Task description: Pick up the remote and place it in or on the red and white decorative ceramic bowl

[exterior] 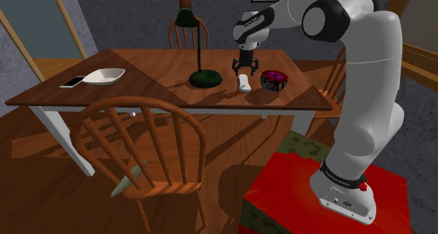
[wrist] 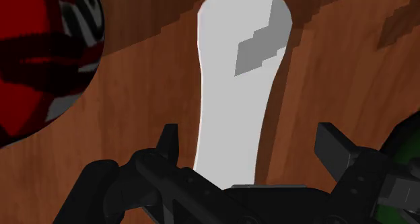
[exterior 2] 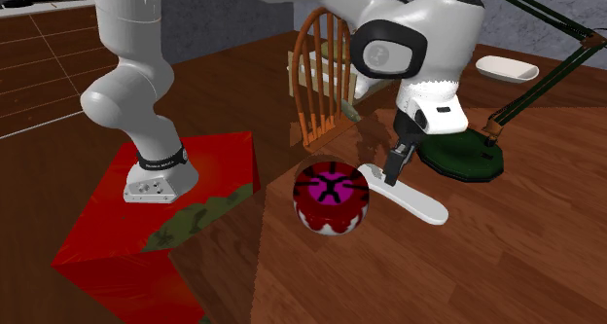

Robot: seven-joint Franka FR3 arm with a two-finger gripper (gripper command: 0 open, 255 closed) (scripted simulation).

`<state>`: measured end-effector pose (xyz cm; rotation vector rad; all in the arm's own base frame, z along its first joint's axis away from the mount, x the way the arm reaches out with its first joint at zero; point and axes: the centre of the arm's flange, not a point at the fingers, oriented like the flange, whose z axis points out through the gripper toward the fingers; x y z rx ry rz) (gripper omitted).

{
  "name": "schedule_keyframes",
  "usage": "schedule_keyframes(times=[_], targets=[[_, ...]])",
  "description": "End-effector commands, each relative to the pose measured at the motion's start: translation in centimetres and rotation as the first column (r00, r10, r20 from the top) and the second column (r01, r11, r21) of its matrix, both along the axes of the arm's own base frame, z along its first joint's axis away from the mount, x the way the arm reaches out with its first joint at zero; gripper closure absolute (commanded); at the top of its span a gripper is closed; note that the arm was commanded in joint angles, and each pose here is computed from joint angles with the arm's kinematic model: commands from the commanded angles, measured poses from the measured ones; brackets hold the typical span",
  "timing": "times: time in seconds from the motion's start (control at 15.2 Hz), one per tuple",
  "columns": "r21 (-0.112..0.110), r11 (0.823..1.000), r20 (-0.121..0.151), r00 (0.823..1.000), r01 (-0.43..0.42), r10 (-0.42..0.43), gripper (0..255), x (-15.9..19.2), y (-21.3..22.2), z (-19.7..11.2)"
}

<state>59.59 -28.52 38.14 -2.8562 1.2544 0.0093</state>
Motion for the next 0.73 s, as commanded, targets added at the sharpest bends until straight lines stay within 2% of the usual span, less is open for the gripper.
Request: schedule_keyframes(times=[0.0, 0.46, 0.66], targets=[[-0.005, 1.0, 0.004, 1.0, 0.023, -0.023, 0, 0.6, -1.6, -0.8], [-0.005, 1.0, 0.004, 1.0, 0.023, -0.023, 0, 0.6, -1.6, -4.8], [-0.005, 1.0, 0.004, 1.0, 0.023, -0.023, 0, 0.6, -1.6, -4.8]])
